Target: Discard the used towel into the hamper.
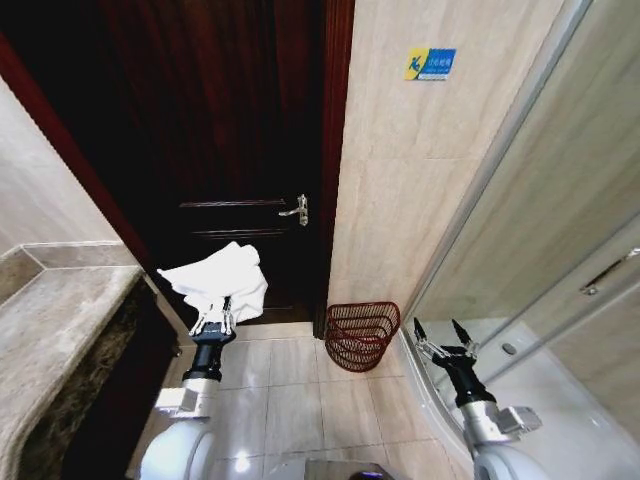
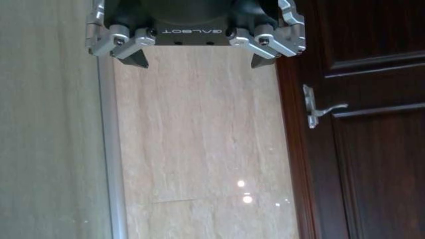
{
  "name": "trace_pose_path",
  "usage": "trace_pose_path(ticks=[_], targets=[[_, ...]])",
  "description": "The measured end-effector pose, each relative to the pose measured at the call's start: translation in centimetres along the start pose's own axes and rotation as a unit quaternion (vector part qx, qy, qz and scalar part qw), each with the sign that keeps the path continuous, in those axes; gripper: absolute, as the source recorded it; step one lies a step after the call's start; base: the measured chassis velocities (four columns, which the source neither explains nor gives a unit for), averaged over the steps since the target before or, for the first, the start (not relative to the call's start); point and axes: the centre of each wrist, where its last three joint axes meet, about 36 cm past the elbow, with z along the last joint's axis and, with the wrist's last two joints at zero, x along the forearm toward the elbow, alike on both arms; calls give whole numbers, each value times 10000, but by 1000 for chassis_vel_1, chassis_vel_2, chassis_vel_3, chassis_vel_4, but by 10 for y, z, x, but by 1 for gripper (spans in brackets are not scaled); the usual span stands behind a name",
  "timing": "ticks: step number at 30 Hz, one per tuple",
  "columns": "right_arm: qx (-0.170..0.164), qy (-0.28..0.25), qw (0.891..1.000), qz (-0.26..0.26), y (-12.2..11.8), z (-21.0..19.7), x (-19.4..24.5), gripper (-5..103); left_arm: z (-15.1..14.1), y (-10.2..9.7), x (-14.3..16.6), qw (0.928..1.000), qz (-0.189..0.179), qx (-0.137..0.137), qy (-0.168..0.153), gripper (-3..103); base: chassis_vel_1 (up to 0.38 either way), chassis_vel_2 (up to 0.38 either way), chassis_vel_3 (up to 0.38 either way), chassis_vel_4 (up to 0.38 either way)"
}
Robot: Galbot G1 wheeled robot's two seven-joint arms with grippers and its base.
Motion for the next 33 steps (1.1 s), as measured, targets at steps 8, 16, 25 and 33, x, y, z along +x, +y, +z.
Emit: trace_pose_path(ticks=[8, 16, 25, 33], targets=[[-1, -4, 9999, 168, 1, -1, 0, 100, 3, -1, -2, 10000, -2, 16, 11, 12, -33, -33, -51, -47], [10, 10, 9998, 194, 1, -1, 1, 100, 8, -1, -2, 10000, -30, 40, 41, 12, -62, -54, -28, -31], [31, 19, 9998, 208, 1, 0, 1, 100, 19, 0, 2, 9998, -119, 120, 105, 12, -21, -21, -24, -30], [6, 17, 9998, 211, 5, 1, 1, 100, 19, 0, 2, 9996, -128, 192, 142, 12, -10, -9, -13, -11]])
